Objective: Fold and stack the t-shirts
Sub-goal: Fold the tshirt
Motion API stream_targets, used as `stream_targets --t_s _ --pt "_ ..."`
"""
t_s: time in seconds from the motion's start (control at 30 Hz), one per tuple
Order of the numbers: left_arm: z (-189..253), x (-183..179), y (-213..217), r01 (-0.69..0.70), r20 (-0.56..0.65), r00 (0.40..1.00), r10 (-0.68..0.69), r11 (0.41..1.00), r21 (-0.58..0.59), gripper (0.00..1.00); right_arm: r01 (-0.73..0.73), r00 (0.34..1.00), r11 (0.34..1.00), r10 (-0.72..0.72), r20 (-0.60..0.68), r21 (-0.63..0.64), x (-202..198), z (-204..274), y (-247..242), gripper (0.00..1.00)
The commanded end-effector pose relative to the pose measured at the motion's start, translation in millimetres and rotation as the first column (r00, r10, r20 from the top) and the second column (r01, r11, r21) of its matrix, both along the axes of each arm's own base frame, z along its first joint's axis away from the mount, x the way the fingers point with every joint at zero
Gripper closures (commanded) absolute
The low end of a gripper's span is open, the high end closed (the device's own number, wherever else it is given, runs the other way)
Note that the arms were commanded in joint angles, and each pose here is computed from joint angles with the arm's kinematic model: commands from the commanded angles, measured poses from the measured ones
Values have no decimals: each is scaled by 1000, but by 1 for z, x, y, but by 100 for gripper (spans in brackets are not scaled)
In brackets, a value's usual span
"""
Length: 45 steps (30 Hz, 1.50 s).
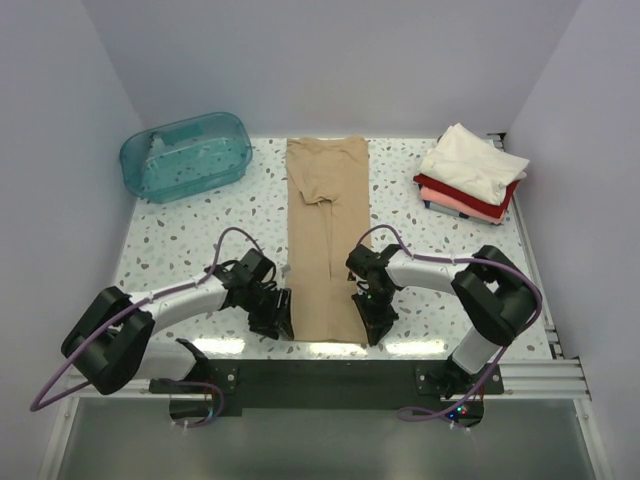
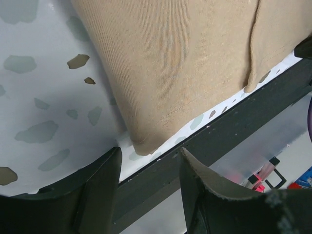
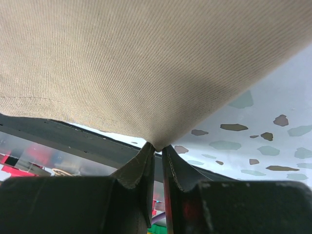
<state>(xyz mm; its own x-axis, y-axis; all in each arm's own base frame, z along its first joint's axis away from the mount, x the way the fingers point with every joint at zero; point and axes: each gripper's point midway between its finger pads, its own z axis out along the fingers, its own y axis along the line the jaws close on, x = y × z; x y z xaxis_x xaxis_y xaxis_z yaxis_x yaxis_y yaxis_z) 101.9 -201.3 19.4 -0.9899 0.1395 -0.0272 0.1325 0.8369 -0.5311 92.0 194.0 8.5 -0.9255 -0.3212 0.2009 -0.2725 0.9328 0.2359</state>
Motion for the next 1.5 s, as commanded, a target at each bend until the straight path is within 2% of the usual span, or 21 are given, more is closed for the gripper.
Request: stream_targets --t_s 0.0,0.03,0.17,0.33,0.43,0.53,0.87,1.03,1.17,1.47 --pt "-16 3 6 2 23 1000 -3 998 61 46 -19 998 999 18 55 30 10 -1 5 86" --pt "-19 2 9 1 18 1000 -2 997 78 47 -21 998 999 19 55 29 10 -1 5 86" --pt "-24 2 13 -7 8 1000 6 994 111 65 -21 998 999 19 55 29 10 0 5 87" --pt "-25 4 15 -8 13 1000 6 991 134 78 -18 998 999 17 58 26 11 2 5 91" --pt "-24 6 12 1 20 1000 -3 992 124 91 -18 998 1000 17 61 23 11 5 5 95" --pt "-19 11 8 15 42 999 -19 994 106 98 -15 998 1000 14 66 24 13 10 6 100" --pt "25 38 -4 -1 169 986 -11 998 68 100 17 993 1000 -17 114 0 27 51 10 100" --pt "49 57 -15 18 227 974 -30 998 55 100 43 989 997 -33 143 -70 38 68 4 100" --pt "64 77 -23 25 271 962 -43 997 71 100 76 979 993 -57 195 -93 61 81 4 100" --pt "68 127 -21 -8 331 942 -45 988 156 100 171 961 983 -151 230 -66 119 85 2 100"
